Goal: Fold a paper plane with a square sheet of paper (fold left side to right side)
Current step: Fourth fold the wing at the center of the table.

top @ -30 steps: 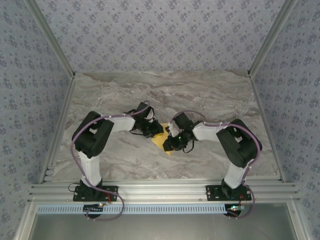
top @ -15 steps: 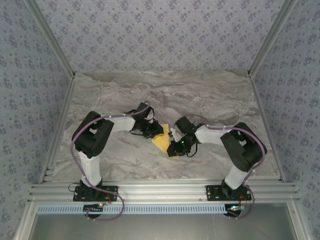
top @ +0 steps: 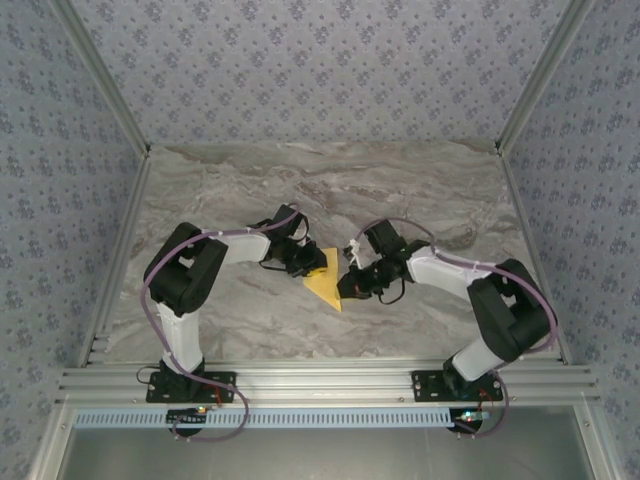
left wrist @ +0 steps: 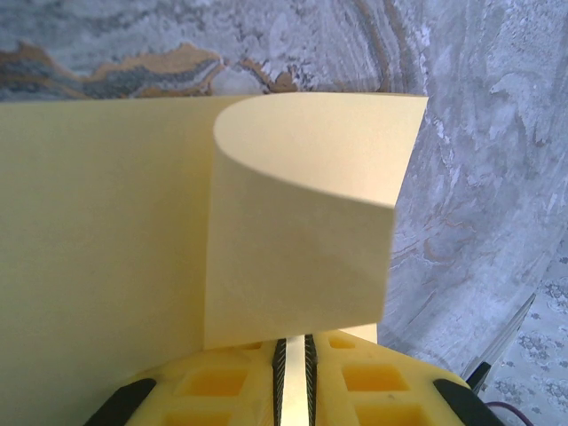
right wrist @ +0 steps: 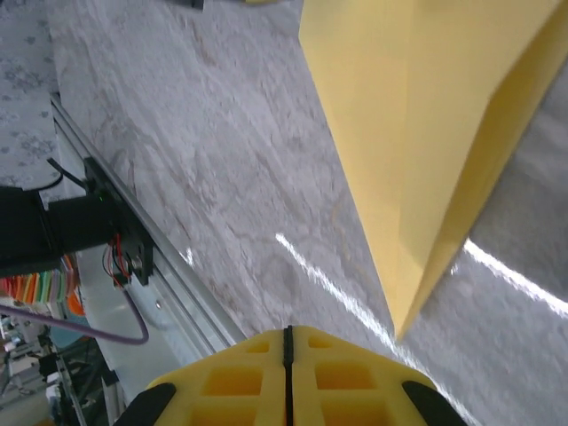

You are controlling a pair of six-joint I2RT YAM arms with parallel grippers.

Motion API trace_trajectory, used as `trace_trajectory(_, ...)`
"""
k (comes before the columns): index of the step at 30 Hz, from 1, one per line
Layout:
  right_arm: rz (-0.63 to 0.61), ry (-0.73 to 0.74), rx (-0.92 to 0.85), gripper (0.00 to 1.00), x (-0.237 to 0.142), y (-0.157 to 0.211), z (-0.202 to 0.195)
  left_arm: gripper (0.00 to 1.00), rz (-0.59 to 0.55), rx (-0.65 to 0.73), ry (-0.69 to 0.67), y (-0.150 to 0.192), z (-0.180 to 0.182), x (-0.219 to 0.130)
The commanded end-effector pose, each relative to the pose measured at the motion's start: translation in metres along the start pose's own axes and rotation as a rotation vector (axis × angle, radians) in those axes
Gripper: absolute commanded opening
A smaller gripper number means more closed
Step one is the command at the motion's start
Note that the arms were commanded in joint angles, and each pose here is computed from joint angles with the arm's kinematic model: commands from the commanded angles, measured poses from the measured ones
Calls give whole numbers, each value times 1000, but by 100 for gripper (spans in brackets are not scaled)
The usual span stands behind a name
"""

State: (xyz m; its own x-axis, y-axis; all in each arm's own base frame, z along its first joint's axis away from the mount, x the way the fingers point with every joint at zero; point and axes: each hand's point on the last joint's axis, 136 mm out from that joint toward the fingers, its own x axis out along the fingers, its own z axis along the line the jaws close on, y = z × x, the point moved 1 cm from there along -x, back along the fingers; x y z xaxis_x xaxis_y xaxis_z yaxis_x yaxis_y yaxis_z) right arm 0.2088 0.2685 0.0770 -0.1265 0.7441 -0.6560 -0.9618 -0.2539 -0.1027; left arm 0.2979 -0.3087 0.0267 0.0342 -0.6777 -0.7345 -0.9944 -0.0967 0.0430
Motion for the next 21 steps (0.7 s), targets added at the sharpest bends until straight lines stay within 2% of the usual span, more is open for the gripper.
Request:
trace_trajectory(1,-32,4,33,8,14,-23,-7,17,8,-64,-145,9,43,2)
trace_trajectory(5,-43,44,68,8,27,-34,-23,17,7,-63,-143,9,42,1)
trace_trajectory(11,3,188,138,5,34,-17,-62,17,-6,-47,-126,6,35,-4)
trace_trajectory(16,71,263,173,0,37,6,-83,18,-43,15,-58,0,10,-17)
trace_trajectory(21,106,342,185,0,33,18,-97,19,-68,90,23,2,-21,-31)
